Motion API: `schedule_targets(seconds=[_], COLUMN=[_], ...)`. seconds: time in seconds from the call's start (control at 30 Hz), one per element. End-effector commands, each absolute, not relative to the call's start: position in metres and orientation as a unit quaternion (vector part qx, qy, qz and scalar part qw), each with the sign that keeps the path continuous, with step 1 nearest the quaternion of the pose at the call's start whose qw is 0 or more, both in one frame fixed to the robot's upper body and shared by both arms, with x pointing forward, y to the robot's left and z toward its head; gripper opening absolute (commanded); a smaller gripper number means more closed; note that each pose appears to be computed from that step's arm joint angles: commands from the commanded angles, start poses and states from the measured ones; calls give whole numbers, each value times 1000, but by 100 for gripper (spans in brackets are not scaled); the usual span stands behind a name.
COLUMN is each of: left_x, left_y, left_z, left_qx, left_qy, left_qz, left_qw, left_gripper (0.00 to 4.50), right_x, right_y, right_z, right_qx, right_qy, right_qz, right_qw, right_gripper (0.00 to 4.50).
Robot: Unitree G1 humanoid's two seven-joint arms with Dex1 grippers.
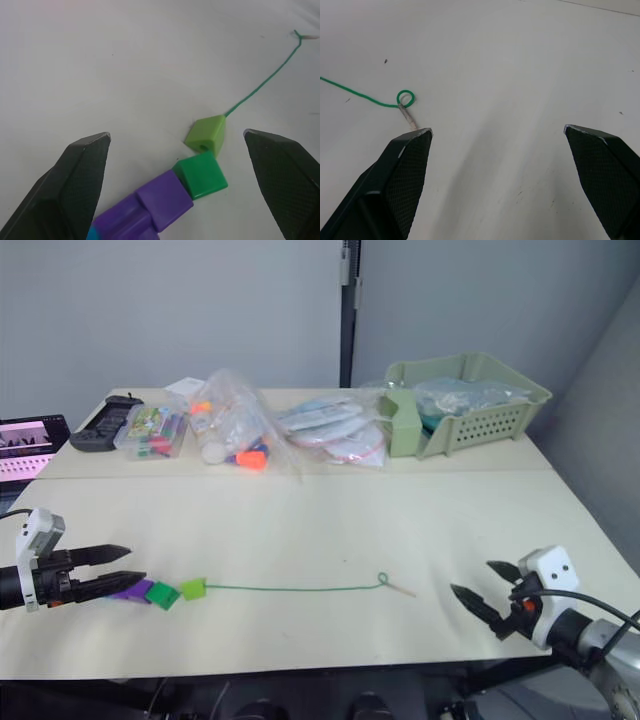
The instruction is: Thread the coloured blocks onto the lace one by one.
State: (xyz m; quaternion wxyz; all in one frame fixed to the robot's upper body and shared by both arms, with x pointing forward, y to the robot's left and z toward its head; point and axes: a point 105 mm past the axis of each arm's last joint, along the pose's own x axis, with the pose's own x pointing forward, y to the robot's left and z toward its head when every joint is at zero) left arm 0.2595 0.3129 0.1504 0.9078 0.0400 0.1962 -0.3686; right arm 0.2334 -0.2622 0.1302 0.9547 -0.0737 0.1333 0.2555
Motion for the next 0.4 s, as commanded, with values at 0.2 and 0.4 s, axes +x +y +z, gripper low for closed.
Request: schedule_targets(seconds=[0.2,0.4], left_x=[258,255], left_y=[325,322], left_z=[168,167], left_qx=[64,65], left_qy=[175,179], left_qz=[-348,-355], left_qw=[919,915], left_gripper=[450,450], right_x=[234,234], right_y=[-267,-266], right_z=[139,139], right_qx=[-94,-92], right_qy=[118,119], right_qz=[257,259], right_qw=[955,954], right_gripper=[445,445])
